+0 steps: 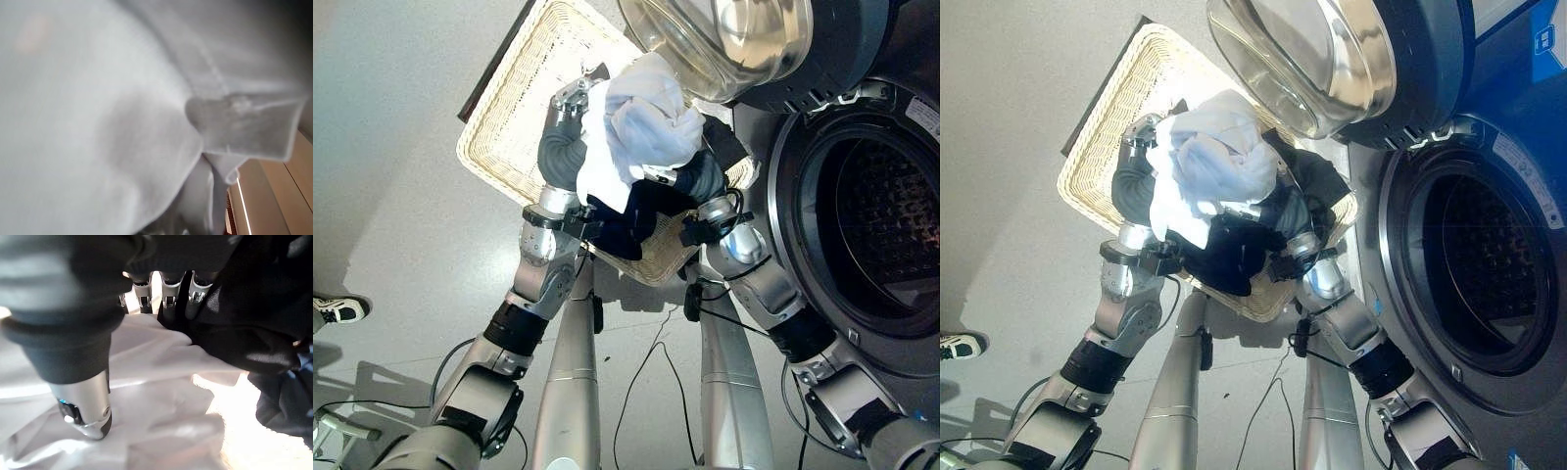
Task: Put the clothes into the washing machine.
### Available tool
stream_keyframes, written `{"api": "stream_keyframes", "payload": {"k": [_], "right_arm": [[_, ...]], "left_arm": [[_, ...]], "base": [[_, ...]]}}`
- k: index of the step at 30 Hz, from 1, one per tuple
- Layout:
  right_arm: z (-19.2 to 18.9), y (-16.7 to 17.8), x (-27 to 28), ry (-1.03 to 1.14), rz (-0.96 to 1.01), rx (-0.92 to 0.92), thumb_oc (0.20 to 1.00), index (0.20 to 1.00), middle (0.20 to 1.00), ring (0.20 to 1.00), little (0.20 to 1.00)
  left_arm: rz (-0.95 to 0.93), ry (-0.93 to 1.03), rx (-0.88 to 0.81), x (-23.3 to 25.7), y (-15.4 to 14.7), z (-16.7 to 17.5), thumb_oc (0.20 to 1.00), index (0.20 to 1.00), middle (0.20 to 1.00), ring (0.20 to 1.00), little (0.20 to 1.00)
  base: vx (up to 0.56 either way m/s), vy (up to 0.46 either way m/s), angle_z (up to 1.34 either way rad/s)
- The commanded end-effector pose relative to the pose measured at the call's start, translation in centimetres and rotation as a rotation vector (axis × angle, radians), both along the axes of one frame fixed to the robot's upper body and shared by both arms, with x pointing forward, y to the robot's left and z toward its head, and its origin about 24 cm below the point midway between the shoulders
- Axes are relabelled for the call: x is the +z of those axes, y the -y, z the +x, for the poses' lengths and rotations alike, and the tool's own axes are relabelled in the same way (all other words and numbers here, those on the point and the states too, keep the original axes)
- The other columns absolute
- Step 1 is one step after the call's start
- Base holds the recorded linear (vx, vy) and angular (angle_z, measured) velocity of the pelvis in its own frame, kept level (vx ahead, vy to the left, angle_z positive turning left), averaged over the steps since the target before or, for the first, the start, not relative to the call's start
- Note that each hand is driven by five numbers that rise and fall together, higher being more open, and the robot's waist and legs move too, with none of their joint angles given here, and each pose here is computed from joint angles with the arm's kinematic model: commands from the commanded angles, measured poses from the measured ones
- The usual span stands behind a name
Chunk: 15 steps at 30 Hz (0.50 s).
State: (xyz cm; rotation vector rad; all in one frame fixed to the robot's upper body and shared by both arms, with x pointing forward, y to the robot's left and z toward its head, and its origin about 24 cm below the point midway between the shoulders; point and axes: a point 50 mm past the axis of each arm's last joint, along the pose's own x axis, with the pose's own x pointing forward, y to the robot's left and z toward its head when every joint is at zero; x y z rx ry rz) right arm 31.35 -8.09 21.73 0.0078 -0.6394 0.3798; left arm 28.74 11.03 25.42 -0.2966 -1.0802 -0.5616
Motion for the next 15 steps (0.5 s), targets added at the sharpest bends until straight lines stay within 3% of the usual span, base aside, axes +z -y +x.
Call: {"api": "stream_keyframes", "payload": {"k": [1,15], "right_arm": [[-2.2,-0.3,3.0,0.173,0.066,0.098,1.0,1.0,1.0,1.0,1.0],[-4.4,-3.2,4.5,0.194,0.036,0.355,1.0,1.0,1.0,1.0,1.0]], "left_arm": [[-0.04,0.263,-0.06,3.5,0.8,-3.5,0.2,0.2,0.2,0.2,0.2],[-0.009,0.266,-0.006,3.6,1.1,-3.4,0.2,0.2,0.2,0.2,0.2]], "base": [[0.0,0.0,0.0],[0.0,0.0,0.0]]}}
